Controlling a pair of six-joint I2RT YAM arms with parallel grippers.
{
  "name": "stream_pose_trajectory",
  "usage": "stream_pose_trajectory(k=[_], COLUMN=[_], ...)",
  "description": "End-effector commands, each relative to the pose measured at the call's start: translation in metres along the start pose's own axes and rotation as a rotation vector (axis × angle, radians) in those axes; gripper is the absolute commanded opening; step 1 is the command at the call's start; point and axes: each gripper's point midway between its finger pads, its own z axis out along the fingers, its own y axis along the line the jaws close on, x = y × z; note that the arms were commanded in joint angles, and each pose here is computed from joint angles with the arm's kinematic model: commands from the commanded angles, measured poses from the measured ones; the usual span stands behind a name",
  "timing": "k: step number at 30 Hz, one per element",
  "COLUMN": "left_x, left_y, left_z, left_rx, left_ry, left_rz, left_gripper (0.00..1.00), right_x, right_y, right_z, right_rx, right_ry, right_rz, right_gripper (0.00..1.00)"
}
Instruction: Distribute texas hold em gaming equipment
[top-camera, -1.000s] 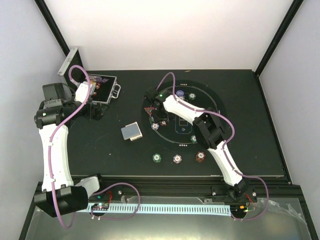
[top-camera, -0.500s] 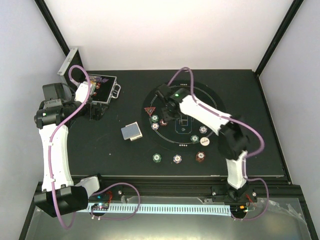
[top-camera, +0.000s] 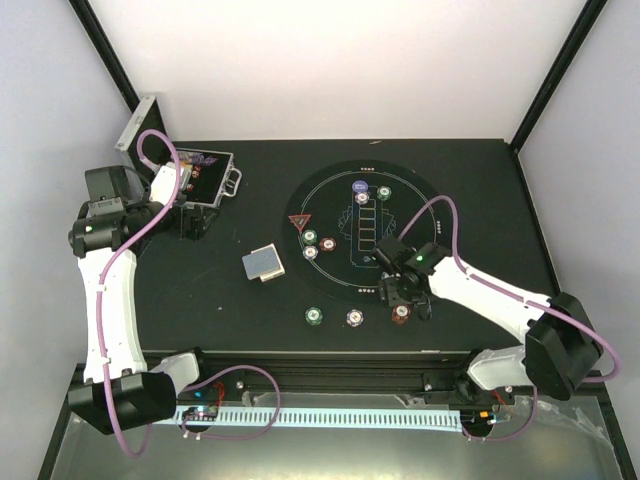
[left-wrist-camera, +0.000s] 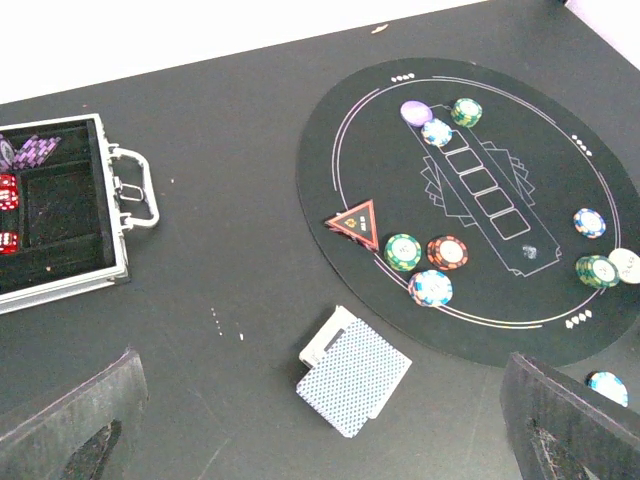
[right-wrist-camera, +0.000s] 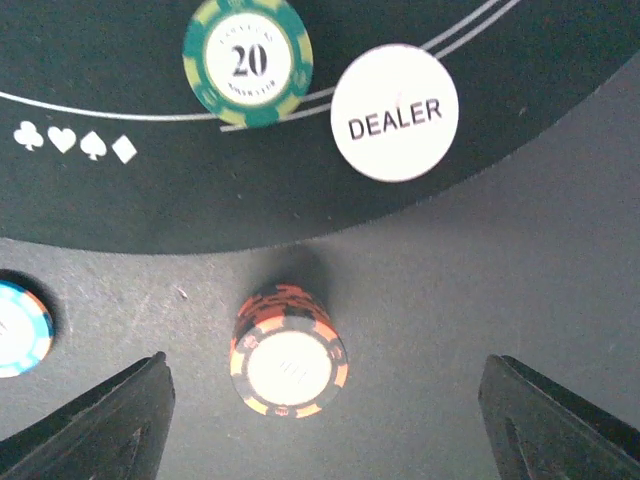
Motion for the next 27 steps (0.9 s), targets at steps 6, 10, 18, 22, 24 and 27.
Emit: stream_pose_trajectory(k=[6, 10, 18, 22, 24, 27], left_x=[-0.007, -0.007, -0.009, -0.010, -0.010, -0.010], left_y=[-0.003, -0.003, -0.002, -0.002, -0.002, -0.002], left_z=[-0.003, -0.003, -0.003, -0.003, -0.004, -0.004], left_rx=[0.019, 0.016, 0.016, 0.016, 0.015, 0.013], left_ry=[-0.031, -0.028, -0.029, -0.030, -0.029, -0.030], left_rz=[0.007, 0.008, 0.005, 0.008, 0.008, 0.008], left_gripper=[0.99, 0.99, 0.99, 0.99, 0.99, 0.99], right_x=[0.016, 0.020, 0.025, 0.029, 0.029, 0.030], right_y=[0.012, 0.014, 0.014, 0.013, 0.012, 0.012], right_z=[0.023, 0.032, 0.039, 0.044, 0.046, 0.047], right_rx=[-0.076, -0.074, -0.070, -0.063, -0.055, -0.053], right_ry=[0.024, 0.047, 0.065, 0.078, 0.080, 0.080], right_rz=[0.062, 0.052, 0.039, 0.035, 0.036, 0.035], right_gripper=[0.76, 0.72, 0.67, 0.61, 0.58, 0.55])
